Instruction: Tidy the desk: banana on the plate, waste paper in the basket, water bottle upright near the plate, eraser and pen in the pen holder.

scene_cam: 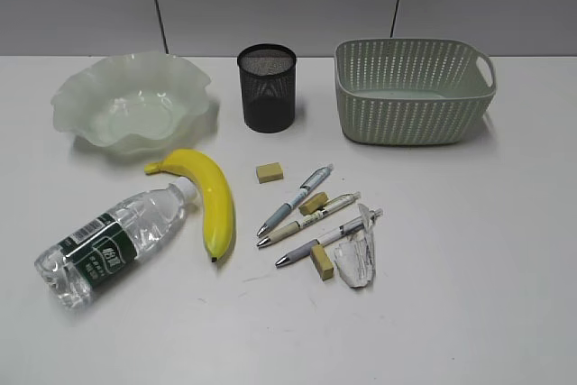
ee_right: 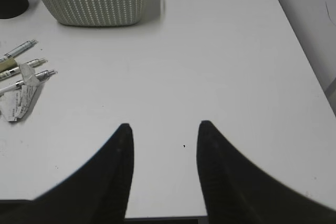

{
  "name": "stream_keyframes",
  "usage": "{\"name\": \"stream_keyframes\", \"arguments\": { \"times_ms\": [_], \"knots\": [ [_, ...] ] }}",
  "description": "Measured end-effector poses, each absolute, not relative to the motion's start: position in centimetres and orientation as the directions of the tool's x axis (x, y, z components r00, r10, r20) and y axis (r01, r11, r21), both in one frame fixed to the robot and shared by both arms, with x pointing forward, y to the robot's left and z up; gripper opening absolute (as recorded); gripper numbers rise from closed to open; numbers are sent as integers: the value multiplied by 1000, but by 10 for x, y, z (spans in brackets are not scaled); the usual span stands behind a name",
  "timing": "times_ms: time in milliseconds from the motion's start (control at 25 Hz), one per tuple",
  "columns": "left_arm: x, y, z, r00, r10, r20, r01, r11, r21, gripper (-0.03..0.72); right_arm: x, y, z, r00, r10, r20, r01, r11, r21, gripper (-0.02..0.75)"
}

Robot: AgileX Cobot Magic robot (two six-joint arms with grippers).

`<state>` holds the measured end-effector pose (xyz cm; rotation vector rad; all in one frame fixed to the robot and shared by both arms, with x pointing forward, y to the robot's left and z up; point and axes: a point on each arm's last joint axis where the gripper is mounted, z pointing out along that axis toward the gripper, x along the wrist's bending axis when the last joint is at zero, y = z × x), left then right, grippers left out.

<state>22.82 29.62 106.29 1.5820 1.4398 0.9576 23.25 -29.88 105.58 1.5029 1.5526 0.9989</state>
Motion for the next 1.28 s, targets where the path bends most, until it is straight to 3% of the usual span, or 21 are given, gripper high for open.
{"name": "stream_keyframes", "arguments": {
  "times_ms": [360,520,680,840,1040,1280],
  "knots": [
    [229,292,1067,106,994,-15,391,-28,920,237,232,-299,1056,-37,999,7,421,9,907,331],
    [247,284,1083,162,978,-128,345,65,936,237,232,-299,1056,-37,999,7,421,9,907,331],
    [280,278,1091,176,951,-256,383,174,907,237,232,-299,1056,-37,999,7,421,9,907,331],
    [326,270,1093,176,901,-397,514,260,818,238,232,-299,1056,-37,999,7,421,9,907,331],
    [396,256,1072,149,835,-529,722,274,635,238,232,-299,1056,-37,999,7,421,9,907,331],
    [464,218,1043,169,823,-542,867,138,479,241,232,-299,1056,-37,999,7,421,9,907,331]
  ]
}}
